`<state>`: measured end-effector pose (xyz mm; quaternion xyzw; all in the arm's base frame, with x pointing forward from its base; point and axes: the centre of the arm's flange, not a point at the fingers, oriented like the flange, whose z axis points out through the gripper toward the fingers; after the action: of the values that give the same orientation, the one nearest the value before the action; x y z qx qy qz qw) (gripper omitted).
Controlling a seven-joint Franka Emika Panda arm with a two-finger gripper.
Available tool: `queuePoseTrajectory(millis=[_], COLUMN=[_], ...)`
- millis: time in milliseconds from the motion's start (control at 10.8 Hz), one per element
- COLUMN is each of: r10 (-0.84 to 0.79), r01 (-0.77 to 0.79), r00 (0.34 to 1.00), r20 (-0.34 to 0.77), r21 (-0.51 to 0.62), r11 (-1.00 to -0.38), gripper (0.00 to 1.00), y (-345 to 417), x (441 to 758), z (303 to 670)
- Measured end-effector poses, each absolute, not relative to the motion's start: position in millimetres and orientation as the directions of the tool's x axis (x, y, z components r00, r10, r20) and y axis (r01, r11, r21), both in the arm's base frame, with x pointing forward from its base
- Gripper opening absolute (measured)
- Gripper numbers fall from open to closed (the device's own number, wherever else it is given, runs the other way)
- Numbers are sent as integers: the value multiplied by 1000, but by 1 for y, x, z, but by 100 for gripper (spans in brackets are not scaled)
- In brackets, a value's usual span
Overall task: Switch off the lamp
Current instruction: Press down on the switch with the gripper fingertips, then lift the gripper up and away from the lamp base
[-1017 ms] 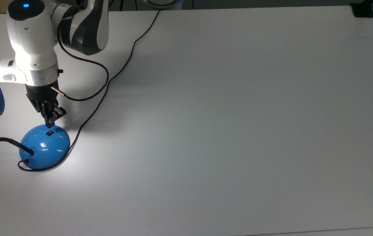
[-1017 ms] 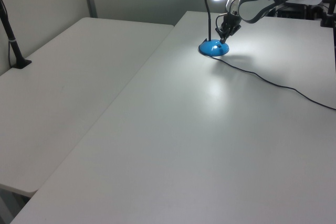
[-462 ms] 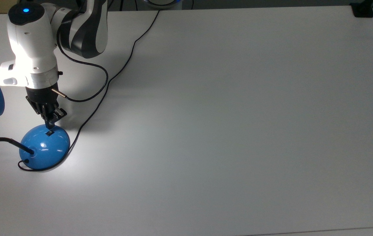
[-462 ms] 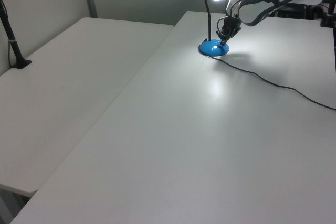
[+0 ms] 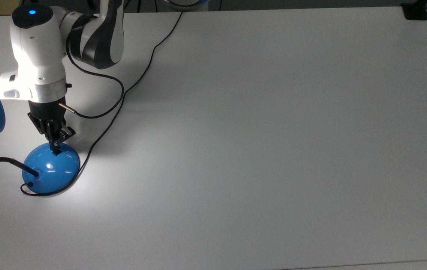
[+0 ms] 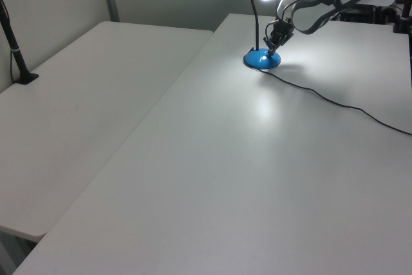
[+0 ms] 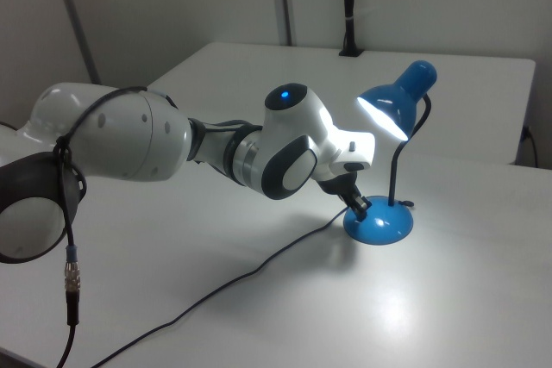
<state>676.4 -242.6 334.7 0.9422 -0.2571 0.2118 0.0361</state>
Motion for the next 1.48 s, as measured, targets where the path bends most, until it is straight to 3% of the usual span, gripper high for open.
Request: queuePoseTrajectory(millis=[925, 1202, 1480], r10=[-429, -433, -428], r01=[-461, -459, -439], r00=[807, 829, 876], r20=[405, 354, 224], r21=[-19, -11, -1], r11=[-887, -888, -899], gripper=[1, 1, 1], y=[-241, -237, -213], x=[676, 673, 669], z=[326, 322, 322])
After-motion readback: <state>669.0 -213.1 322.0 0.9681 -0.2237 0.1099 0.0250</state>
